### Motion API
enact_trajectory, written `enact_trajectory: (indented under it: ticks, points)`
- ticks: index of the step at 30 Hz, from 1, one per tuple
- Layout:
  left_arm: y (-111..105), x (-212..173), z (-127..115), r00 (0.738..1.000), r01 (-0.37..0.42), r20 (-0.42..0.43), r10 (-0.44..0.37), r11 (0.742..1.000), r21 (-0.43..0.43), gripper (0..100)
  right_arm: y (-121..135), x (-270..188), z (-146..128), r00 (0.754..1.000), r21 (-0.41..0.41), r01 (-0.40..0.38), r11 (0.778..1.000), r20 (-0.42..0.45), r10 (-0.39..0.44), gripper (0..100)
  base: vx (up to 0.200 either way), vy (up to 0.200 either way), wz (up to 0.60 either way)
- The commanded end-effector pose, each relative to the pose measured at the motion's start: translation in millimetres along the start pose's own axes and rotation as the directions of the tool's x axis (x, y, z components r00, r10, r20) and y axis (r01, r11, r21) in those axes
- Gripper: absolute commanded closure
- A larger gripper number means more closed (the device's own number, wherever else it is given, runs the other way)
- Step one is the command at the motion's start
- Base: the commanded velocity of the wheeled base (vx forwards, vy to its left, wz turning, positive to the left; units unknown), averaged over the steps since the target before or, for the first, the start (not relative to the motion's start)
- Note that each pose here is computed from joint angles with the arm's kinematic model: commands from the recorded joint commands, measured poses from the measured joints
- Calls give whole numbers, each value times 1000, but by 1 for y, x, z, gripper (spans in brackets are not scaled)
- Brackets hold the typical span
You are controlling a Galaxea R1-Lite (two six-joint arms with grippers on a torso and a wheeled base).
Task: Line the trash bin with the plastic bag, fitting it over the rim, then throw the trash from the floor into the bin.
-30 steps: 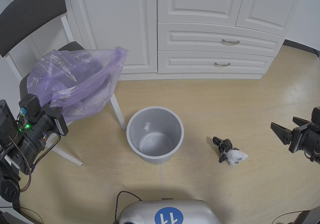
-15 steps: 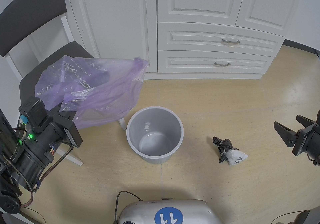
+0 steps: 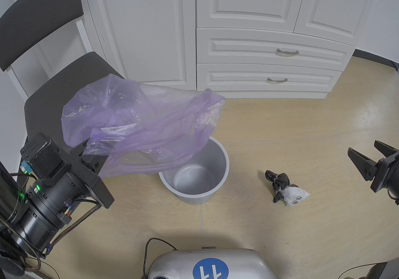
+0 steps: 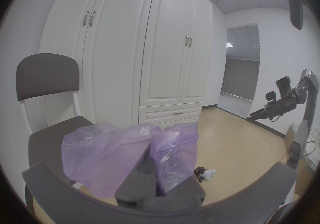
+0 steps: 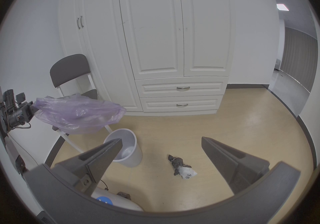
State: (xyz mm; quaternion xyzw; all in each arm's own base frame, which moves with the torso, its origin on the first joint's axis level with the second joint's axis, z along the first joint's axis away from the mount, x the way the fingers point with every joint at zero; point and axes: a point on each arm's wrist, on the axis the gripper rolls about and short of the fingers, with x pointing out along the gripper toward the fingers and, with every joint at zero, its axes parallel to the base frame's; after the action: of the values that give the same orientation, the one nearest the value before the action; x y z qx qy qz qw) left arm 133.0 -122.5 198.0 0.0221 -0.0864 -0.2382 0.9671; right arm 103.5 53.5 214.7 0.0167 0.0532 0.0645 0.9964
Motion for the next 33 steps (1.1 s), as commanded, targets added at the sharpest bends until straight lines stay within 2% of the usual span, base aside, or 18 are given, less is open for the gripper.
enact_trajectory:
  ticks: [1, 4, 8, 9, 15, 19, 24, 27, 30, 31, 33]
  points:
    - [-9, -1, 10, 997, 58, 43, -57, 998, -22, 100, 0, 1, 0, 1000, -1, 1, 1000, -2, -1, 0, 0, 0, 0]
    - [-12, 9, 23, 992, 92, 87, -89, 995, -39, 100, 1, 2, -1, 1000, -5, -3, 1000, -11, 3, 0, 0, 0, 0]
    - [-11, 11, 21, 987, 144, 87, -137, 986, -86, 100, 3, 5, -4, 1000, -13, -5, 1000, -29, 5, 0, 0, 0, 0]
    - [-10, 11, 20, 982, 178, 88, -169, 978, -105, 100, 3, 6, -4, 999, -14, -5, 1000, -32, 4, 0, 0, 0, 0]
    - [-8, 4, 28, 973, 207, 130, -193, 973, -104, 100, 7, 13, 2, 999, -22, -11, 1000, -35, 10, 0, 0, 0, 0]
    - [-14, -6, 31, 960, 256, 149, -239, 960, -111, 100, 12, 21, 16, 1000, -29, -8, 1000, -13, 8, 0, 0, 0, 0]
    - [-14, -8, 30, 958, 261, 149, -245, 959, -106, 100, 13, 14, 17, 998, -29, -70, 997, 1, 70, 0, 0, 0, 0]
    - [-13, -10, 32, 958, 255, 155, -240, 963, -83, 100, 15, 4, 12, 991, -64, -133, 989, 0, 133, 0, 0, 0, 0]
    - [-13, -10, 31, 961, 243, 150, -232, 968, -56, 100, 15, 3, 9, 990, -81, -138, 987, -4, 138, 0, 0, 0, 0]
    - [-13, -10, 29, 963, 231, 143, -229, 973, 2, 100, 18, 8, 14, 990, -93, -141, 986, 4, 142, 0, 0, 0, 0]
    - [-14, -6, 29, 970, 199, 135, -200, 980, 23, 100, 25, 18, 20, 990, -94, -141, 985, -3, 142, 0, 0, 0, 0]
